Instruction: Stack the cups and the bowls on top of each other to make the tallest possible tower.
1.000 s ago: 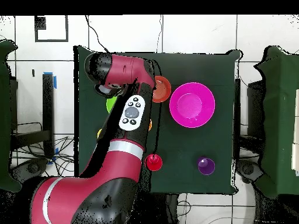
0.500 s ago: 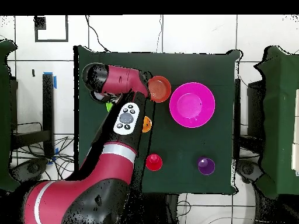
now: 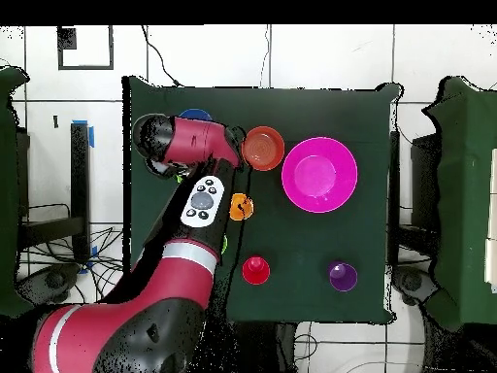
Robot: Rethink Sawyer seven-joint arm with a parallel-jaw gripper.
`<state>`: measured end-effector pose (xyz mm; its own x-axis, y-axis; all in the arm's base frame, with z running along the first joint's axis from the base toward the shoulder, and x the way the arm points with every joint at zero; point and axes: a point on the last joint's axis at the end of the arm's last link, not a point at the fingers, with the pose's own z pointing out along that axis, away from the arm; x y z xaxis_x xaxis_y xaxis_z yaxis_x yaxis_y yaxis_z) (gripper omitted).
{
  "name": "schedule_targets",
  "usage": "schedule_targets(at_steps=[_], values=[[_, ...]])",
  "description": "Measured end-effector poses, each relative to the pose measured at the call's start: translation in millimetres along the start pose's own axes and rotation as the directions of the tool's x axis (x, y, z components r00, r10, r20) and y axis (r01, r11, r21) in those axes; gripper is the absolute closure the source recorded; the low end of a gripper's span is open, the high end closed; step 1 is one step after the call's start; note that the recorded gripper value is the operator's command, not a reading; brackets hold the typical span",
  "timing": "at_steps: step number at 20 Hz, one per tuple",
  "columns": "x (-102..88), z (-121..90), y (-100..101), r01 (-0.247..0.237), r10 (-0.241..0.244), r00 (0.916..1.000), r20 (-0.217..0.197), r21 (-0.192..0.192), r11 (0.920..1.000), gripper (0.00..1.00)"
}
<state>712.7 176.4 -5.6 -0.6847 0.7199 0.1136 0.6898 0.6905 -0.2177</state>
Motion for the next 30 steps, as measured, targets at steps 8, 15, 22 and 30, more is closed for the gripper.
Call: schedule_targets(at_steps=[8,15,22,30], values=[[5.5,8.5,4.0,-0.009,0.009,0.9997,-0.021,-0.004,0.9999,0.00],[6.6,18.9,6.0,-0.018,0.018,0.9992,-0.037,-0.004,0.9998,0.00],[5.5,37.2,11.9,-0.028,0.028,0.9992,-0.031,-0.014,0.9995,0.00],[8.2,42.0,12.6,-0.077,0.076,0.9963,-0.041,-0.018,0.9969,0.00]])
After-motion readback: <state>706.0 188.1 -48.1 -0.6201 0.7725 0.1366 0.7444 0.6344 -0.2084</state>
